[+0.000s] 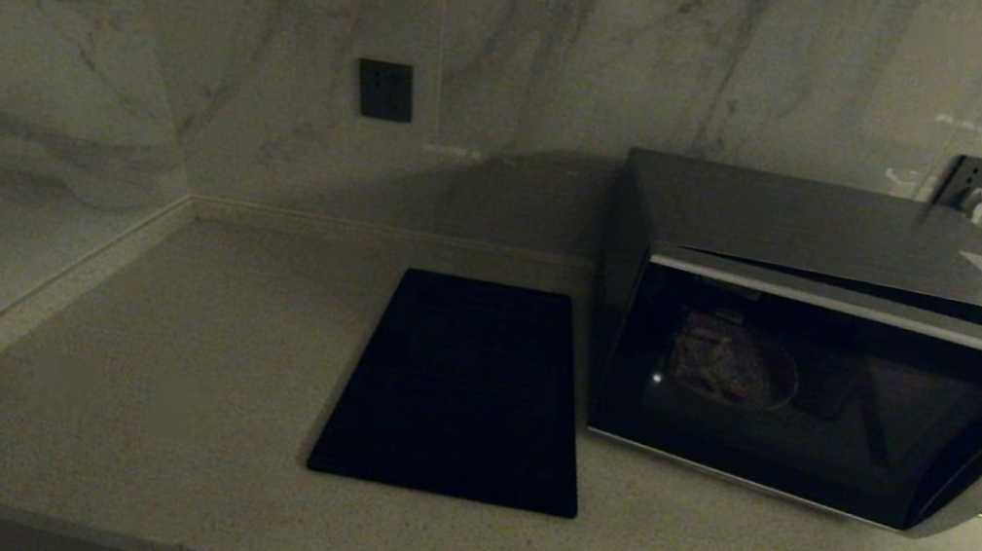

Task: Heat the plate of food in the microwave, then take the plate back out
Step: Open the microwave oven

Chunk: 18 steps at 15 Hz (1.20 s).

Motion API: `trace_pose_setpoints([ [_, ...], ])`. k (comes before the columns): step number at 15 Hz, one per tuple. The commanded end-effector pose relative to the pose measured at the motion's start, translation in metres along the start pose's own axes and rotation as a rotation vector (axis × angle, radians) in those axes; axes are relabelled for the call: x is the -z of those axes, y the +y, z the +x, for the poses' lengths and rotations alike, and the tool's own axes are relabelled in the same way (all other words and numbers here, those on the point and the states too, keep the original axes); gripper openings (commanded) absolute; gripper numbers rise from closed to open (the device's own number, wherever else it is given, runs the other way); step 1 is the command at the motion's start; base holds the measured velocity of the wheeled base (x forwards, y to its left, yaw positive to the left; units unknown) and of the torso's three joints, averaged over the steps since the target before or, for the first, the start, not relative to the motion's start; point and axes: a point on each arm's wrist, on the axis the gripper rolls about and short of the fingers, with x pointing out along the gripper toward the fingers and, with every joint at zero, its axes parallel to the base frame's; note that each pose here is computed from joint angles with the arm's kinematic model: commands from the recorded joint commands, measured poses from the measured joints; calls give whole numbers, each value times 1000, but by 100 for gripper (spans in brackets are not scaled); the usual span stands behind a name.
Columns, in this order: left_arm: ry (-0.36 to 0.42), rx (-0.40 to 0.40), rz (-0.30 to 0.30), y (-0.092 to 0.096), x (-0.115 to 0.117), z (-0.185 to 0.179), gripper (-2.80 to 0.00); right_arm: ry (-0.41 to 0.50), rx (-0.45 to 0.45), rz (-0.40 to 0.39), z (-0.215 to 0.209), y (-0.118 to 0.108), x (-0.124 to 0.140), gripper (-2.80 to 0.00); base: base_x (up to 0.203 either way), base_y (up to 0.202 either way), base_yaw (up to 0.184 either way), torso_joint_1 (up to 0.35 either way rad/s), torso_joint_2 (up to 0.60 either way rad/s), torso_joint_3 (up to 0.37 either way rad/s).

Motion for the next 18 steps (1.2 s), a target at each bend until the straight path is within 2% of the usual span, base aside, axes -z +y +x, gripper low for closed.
trace_pose_setpoints([
  [1,1,-1,-1,0,0,0,-280,-18,0,-66,10,-16,9,-280,0,0,0,0,0,0],
  [3,0,-1,-1,0,0,0,-280,-22,-16,-38,14,-15,18,-280,0,0,0,0,0,0],
  [5,1,-1,-1,0,0,0,-280,-7,-22,40,15,-13,21,-280,0,0,0,0,0,0],
  [7,0,-1,-1,0,0,0,-280,-12,-43,273,14,-8,18,-280,0,0,0,0,0,0],
  [9,0,-1,-1,0,0,0,-280,-57,-150,586,0,1,6,-280,0,0,0,0,0,0],
  [11,1,-1,-1,0,0,0,-280,-88,-229,773,-14,-5,2,-280,0,0,0,0,0,0],
  [13,1,-1,-1,0,0,0,-280,-90,-222,833,-15,-16,4,-280,0,0,0,0,0,0],
  [15,0,-1,-1,0,0,0,-280,-45,-142,921,-19,-36,12,-280,0,0,0,0,0,0],
  [16,1,-1,-1,0,0,0,-280,-29,-142,917,-21,-44,18,-280,0,0,0,0,0,0],
  [17,1,-1,-1,0,0,0,-280,-45,-192,954,-24,-50,22,-280,0,0,0,0,0,0],
  [18,1,-1,-1,0,0,0,-280,-96,-311,1030,-26,-59,23,-280,0,0,0,0,0,0],
])
